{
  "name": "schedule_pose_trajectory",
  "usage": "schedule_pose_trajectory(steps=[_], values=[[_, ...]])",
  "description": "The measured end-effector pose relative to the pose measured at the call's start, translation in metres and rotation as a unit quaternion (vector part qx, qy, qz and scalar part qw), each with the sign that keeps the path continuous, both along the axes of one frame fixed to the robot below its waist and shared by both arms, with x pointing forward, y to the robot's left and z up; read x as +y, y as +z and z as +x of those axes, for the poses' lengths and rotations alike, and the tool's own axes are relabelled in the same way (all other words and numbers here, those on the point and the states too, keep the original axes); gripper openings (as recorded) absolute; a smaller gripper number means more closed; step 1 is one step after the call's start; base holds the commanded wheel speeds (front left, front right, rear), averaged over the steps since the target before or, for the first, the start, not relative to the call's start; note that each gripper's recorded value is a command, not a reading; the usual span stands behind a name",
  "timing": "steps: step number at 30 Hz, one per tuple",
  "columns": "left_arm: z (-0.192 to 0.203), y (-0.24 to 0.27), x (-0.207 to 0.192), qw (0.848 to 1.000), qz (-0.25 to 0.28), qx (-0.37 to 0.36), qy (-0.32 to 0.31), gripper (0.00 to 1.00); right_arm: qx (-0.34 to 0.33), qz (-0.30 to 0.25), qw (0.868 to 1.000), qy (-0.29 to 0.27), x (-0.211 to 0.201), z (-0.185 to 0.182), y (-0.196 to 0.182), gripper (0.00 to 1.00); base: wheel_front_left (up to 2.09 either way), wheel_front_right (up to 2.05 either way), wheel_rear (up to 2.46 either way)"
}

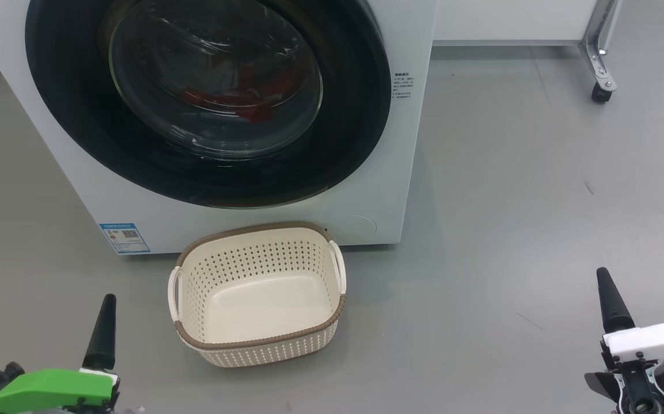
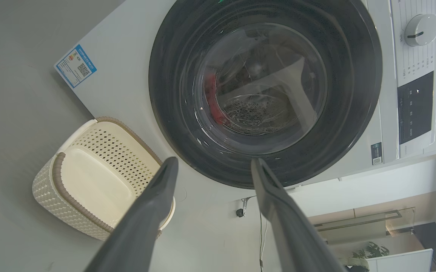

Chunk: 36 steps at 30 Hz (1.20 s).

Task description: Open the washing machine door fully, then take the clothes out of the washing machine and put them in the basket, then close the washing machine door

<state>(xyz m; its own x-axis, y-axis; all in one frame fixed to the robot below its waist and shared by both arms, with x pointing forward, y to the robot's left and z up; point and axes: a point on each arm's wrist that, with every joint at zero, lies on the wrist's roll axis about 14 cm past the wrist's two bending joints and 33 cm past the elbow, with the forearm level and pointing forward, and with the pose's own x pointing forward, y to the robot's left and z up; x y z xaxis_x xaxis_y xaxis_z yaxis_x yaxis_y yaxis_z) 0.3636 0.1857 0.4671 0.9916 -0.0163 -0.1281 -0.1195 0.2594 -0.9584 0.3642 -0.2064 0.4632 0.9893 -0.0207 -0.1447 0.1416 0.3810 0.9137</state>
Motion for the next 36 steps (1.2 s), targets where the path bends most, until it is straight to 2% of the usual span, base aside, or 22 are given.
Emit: schedule_pose_trajectory(steps=[6, 12, 17, 25, 36], values=[[0.001, 0.003, -0.001, 0.999, 0.045, -0.006, -0.009, 1.0, 0.001, -0.052, 0.998, 0.018, 0.006, 0.003, 0.003, 1.0, 0.0, 0.0, 0.0], [0.003, 0.008, -0.004, 0.993, 0.113, -0.015, -0.024, 1.0, 0.001, -0.115, 0.993, 0.035, 0.013, 0.004, 0.004, 1.0, 0.0, 0.0, 0.0], [0.003, 0.011, -0.011, 0.985, 0.164, -0.021, -0.042, 1.0, -0.007, -0.172, 0.984, 0.051, 0.019, 0.006, 0.01, 1.0, 0.0, 0.0, 0.0], [0.001, 0.013, -0.02, 0.967, 0.245, -0.03, -0.064, 1.0, -0.012, -0.234, 0.97, 0.066, 0.028, 0.006, 0.011, 1.0, 0.0, 0.0, 0.0], [-0.001, 0.018, -0.029, 0.946, 0.312, -0.049, -0.071, 1.0, -0.019, -0.314, 0.946, 0.082, 0.038, 0.005, 0.01, 1.0, 0.0, 0.0, 0.0]])
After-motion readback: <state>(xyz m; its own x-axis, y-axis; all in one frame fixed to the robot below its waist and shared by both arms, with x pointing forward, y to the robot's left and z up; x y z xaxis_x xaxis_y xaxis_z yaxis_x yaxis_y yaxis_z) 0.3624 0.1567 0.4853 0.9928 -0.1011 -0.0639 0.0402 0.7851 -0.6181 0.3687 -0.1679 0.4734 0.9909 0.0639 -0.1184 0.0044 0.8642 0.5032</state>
